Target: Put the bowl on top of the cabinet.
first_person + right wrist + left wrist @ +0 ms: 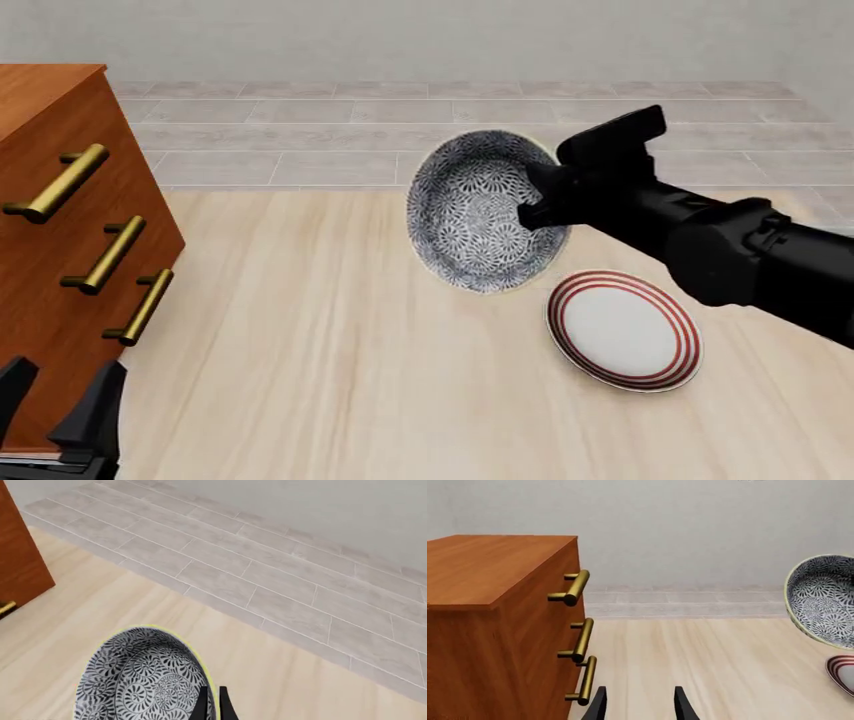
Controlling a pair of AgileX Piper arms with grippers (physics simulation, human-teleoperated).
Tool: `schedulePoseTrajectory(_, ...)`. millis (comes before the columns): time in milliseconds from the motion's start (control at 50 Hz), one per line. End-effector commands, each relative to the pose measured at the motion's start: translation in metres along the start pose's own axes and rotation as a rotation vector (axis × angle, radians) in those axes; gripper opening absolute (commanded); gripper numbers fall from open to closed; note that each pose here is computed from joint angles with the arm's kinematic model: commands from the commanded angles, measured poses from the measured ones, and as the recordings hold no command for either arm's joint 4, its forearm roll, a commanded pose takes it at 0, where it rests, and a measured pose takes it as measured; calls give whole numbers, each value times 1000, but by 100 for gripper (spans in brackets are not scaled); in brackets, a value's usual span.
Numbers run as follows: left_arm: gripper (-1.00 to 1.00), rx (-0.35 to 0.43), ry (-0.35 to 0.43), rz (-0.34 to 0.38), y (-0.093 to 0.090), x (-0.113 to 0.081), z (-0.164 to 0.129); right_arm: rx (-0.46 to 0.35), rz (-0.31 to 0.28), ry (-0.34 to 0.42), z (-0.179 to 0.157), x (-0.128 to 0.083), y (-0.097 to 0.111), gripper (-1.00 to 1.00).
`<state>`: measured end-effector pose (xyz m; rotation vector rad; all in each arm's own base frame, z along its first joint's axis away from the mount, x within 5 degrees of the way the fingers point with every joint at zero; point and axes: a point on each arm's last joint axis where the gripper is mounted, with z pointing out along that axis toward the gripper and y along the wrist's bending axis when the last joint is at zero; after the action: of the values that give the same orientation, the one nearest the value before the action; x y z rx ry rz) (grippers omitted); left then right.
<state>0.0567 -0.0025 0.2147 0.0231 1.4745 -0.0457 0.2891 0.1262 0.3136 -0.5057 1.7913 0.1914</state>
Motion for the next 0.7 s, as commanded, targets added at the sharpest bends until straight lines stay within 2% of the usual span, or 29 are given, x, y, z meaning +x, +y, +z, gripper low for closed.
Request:
schedulePoseTrajectory(20,100,-1,-4,-4,0,0,0,-41,23,-19,3,-7,14,-100)
schedulePoseTrajectory(500,100,0,-4,-4,0,0,0,-136,2,-63,10,-30,46,-100)
schedulePoseTrajectory(700,100,-1,-2,-6,0,0,0,-166,-4,-56,21,-28,59,-100)
